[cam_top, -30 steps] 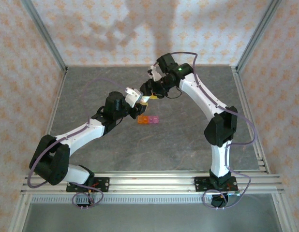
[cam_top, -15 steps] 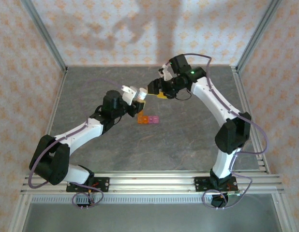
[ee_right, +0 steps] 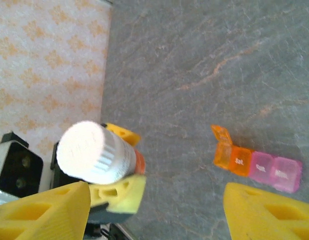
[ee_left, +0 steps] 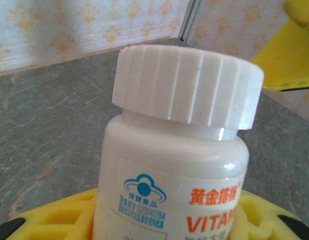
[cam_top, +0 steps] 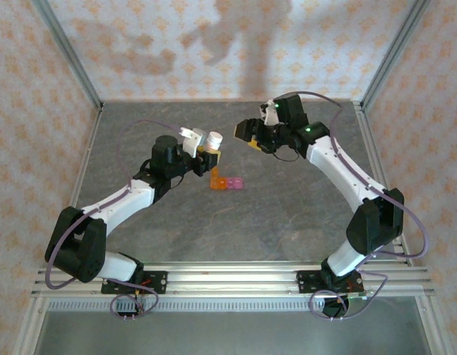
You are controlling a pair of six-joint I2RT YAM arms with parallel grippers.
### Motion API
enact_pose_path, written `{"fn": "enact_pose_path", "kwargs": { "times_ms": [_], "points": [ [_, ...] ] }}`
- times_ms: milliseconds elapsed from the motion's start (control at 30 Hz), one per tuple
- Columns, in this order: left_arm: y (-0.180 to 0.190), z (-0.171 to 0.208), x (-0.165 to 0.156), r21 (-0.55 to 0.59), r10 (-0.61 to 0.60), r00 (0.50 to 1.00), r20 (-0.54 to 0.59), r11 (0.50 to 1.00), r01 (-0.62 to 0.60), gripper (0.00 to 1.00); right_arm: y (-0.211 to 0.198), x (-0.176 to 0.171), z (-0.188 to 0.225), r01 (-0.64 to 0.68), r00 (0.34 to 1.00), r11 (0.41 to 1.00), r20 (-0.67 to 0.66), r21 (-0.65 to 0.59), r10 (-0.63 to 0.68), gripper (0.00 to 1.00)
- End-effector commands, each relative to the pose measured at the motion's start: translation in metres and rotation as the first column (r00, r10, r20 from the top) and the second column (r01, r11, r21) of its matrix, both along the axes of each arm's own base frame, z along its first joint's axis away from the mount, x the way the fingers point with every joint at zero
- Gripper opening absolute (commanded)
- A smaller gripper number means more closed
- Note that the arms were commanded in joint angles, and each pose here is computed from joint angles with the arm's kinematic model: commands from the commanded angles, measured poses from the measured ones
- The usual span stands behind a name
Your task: Sort the pills into containers
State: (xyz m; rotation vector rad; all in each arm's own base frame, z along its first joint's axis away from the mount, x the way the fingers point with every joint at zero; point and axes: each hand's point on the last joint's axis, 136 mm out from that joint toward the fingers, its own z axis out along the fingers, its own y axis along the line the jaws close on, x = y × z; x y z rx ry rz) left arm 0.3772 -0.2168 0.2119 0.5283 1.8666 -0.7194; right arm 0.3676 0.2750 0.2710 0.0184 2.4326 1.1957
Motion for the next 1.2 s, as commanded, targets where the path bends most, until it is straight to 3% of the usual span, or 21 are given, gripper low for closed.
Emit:
{"fn": "enact_pose_path", "kwargs": {
  "times_ms": [0,300,867,967,1167],
  "points": [
    [-0.012,0.03,0.0,-0.065,-0.057,0.997,0.058,0.996,0.061,0.0,0.019,0.013,0.031,0.033,0.993,0.996,0.106,0.084,-0.042,0.71],
    [-0.014,0.031,-0.002,-0.074,-0.07,0.996,0.048,0.995,0.074,0.0,0.051,0.012,0.031,-0.015,0.993,0.996,0.117,0.093,0.004,0.68],
    [-0.016,0.037,0.001,-0.079,-0.075,0.996,0.045,0.994,0.078,0.0,0.07,0.007,0.027,-0.066,0.991,0.995,0.121,0.071,0.057,0.6],
    [-0.016,0.037,0.002,-0.079,-0.072,0.996,0.043,0.994,0.075,0.0,0.072,0.007,0.027,-0.069,0.991,0.995,0.121,0.072,0.06,0.57],
    [-0.017,0.039,0.002,-0.082,-0.074,0.996,0.046,0.994,0.078,0.0,0.071,0.007,0.026,-0.079,0.989,0.995,0.133,0.057,0.071,0.39]
  ]
}}
